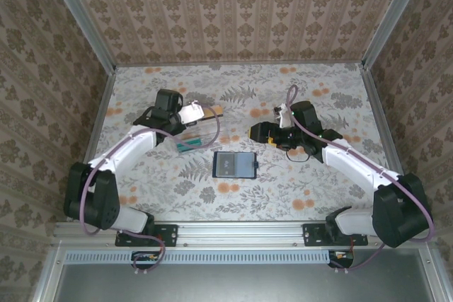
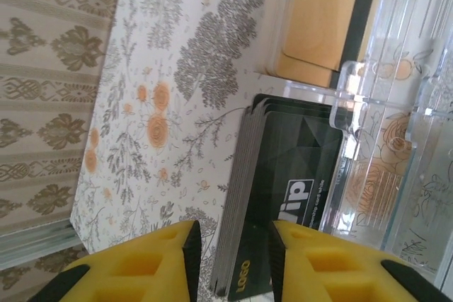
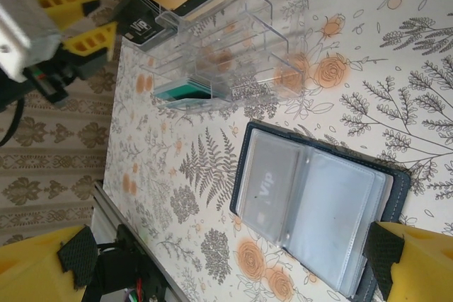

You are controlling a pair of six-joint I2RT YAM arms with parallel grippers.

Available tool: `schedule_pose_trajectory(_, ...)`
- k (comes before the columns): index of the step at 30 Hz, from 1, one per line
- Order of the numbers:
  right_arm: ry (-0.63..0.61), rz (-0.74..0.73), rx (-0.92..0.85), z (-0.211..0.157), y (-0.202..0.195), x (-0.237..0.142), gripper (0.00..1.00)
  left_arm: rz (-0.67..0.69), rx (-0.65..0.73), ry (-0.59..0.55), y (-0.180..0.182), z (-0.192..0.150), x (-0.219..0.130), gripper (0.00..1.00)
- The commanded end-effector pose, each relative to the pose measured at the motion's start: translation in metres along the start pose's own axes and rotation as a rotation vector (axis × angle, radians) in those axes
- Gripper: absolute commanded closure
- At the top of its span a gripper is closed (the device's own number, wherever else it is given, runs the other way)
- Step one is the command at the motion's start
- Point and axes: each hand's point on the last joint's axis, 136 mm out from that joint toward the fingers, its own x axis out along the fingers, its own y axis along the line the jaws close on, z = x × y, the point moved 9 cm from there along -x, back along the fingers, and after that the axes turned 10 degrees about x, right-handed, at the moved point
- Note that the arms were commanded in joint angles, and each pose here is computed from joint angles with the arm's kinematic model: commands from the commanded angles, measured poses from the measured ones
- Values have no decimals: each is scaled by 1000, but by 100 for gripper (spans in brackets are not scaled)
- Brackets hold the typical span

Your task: Take the credit cards out of the card holder

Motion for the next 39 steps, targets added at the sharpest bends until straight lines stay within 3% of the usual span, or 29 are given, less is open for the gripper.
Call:
schedule_pose_trajectory(1, 2, 2, -16, 2, 4, 4, 0, 55, -146, -66, 21, 10, -29, 61)
schedule_pose_trajectory(4, 14, -25, -26, -1, 2, 8, 1, 33, -276, -95, 22, 14, -44, 56)
schedule_pose_trajectory(8, 32, -72, -37, -7, -2, 14, 11, -8, -486, -116, 19, 20, -63, 56)
schedule_pose_trajectory(13, 62, -154, -57, -18, -9, 25, 32, -92, -813, -87, 7, 20, -79, 62)
schedule_pose_trajectory(21, 144, -300, -58, -42, -30, 53, 62, -392, -1163, -134, -52, 42, -70, 62)
schedule_pose_trajectory(32, 188, -470, -63, -60, -52, 74, 77, -673, -1405, -78, -122, 53, -27, 64)
schedule_pose_trajectory(39, 214, -507, -69, -68, -58, 83, 81, -795, -1445, -22, -141, 63, -3, 67)
